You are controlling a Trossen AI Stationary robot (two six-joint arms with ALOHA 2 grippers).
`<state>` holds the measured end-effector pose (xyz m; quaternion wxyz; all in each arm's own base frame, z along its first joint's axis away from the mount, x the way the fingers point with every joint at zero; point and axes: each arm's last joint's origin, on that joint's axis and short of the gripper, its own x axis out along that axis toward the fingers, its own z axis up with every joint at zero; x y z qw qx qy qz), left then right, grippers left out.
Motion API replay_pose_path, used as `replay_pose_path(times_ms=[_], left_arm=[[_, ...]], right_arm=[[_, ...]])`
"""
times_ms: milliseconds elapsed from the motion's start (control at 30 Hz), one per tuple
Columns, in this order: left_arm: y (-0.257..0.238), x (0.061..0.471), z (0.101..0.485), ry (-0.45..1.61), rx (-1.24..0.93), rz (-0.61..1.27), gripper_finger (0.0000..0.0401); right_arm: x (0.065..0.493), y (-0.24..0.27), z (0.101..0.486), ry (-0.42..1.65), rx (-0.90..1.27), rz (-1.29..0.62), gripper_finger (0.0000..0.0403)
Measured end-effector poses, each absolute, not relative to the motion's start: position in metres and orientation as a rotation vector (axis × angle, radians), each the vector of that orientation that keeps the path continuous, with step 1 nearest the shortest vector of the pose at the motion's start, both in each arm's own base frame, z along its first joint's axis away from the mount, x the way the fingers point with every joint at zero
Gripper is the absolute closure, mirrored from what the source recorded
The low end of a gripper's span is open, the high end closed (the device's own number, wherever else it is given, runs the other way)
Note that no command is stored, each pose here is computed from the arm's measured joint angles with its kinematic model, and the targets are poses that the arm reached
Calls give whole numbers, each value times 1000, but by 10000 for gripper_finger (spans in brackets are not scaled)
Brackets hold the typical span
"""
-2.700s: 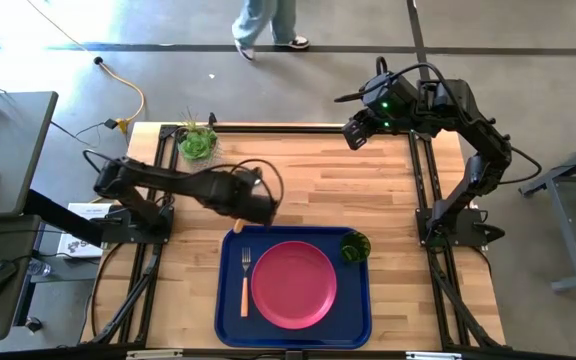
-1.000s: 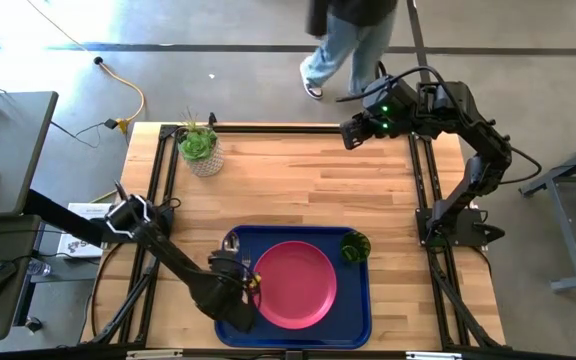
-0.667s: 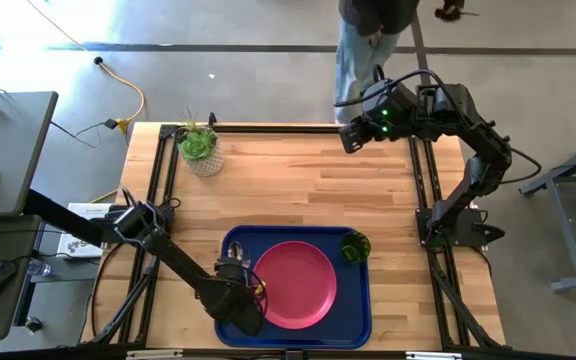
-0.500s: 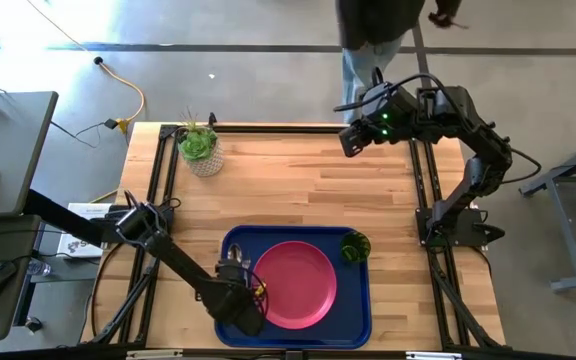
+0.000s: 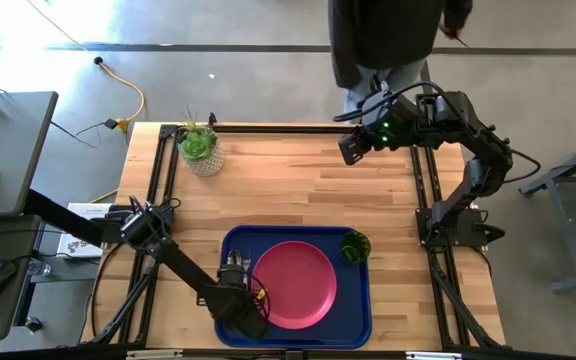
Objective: Pick and place plate/cup/fork/spoon on tray
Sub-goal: Put the orange spoon on the blue tray to the left side of the yellow fork
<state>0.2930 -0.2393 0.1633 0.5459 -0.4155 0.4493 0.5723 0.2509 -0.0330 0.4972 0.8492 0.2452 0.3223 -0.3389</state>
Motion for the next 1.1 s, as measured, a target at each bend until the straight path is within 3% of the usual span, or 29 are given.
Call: replay_pose_path(times_ms=[1100], left_arm=[[-235, 301, 151, 1136, -921, 1317, 356]], right_arm=[[251, -33, 497, 679, 517, -714, 279]])
